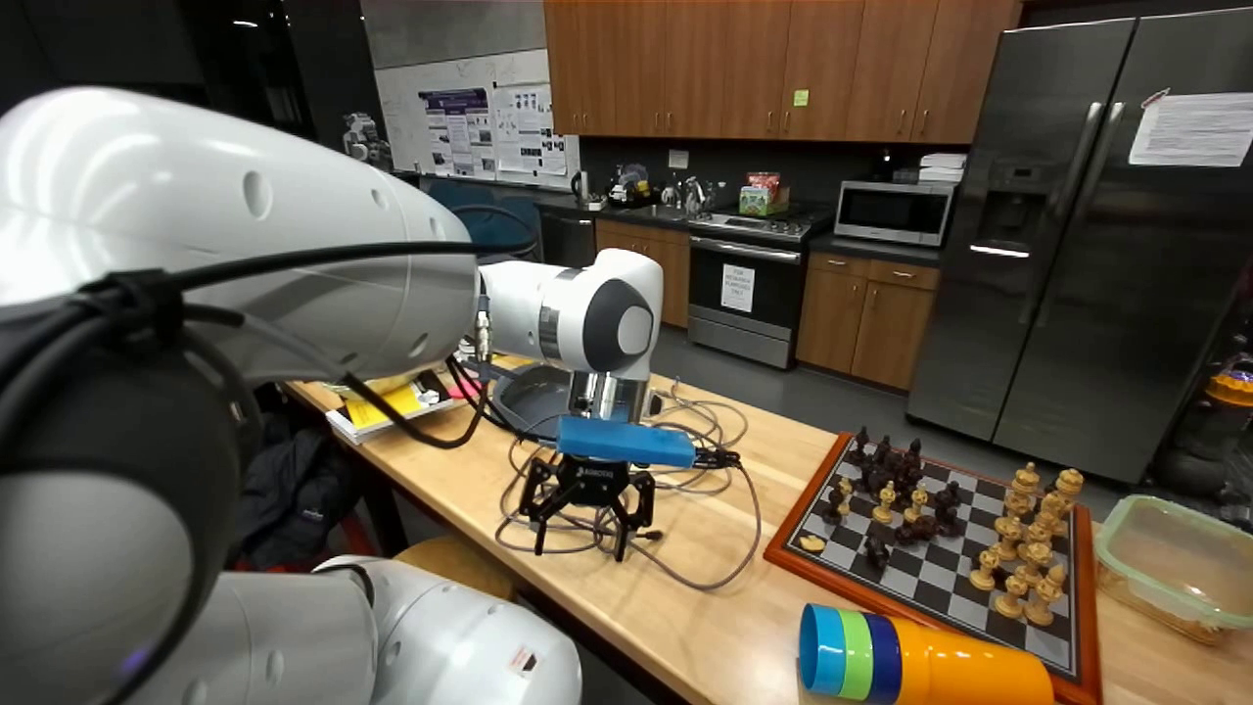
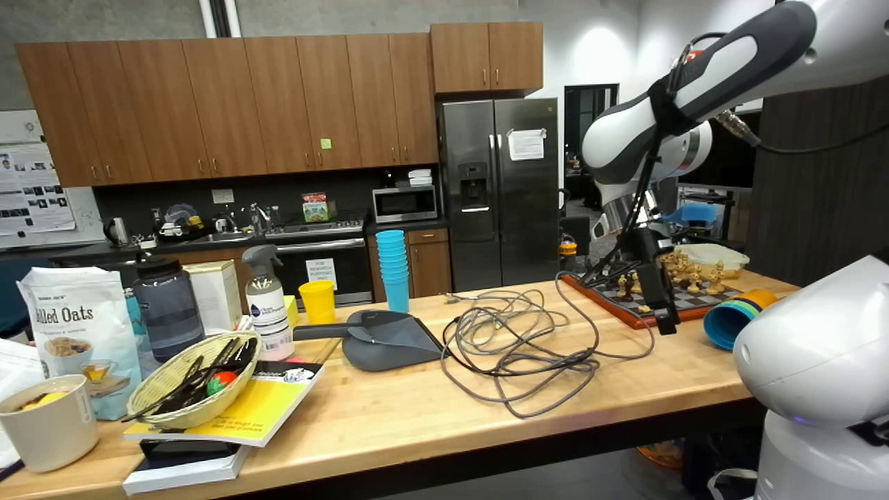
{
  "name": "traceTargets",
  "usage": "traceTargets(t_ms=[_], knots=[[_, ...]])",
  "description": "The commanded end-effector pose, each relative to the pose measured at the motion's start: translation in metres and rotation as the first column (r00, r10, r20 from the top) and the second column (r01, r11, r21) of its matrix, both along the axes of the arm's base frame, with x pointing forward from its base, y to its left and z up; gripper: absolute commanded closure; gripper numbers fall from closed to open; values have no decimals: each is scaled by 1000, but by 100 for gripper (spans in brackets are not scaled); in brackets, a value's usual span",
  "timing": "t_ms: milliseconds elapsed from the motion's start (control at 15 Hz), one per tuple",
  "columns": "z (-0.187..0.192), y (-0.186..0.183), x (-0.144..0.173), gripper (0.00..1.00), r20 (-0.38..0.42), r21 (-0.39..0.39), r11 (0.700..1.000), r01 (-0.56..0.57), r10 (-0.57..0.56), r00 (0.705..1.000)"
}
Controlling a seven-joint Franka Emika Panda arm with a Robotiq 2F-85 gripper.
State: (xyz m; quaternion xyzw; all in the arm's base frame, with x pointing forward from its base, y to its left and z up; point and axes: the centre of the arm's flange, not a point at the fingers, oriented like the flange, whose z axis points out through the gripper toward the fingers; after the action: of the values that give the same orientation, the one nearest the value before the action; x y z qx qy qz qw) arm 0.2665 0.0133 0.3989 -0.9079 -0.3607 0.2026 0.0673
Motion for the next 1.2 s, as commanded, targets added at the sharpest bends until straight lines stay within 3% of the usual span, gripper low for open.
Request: traceTargets(t_ms=[0, 200, 333, 467, 800, 933, 1133], knots=[[0, 0, 0, 0, 0, 0, 1000, 0, 0, 1000], [0, 0, 0, 0, 0, 0, 1000, 0, 0, 1000], [1, 5, 3, 0, 54, 3, 1000, 18, -18, 998], [3, 10, 10, 0, 158, 22, 997, 77, -79, 984], [2, 38, 31, 0, 325, 129, 960, 249, -278, 904], [3, 49, 38, 0, 348, 166, 932, 323, -361, 865], [3, 59, 42, 0, 372, 190, 910, 370, -415, 830]])
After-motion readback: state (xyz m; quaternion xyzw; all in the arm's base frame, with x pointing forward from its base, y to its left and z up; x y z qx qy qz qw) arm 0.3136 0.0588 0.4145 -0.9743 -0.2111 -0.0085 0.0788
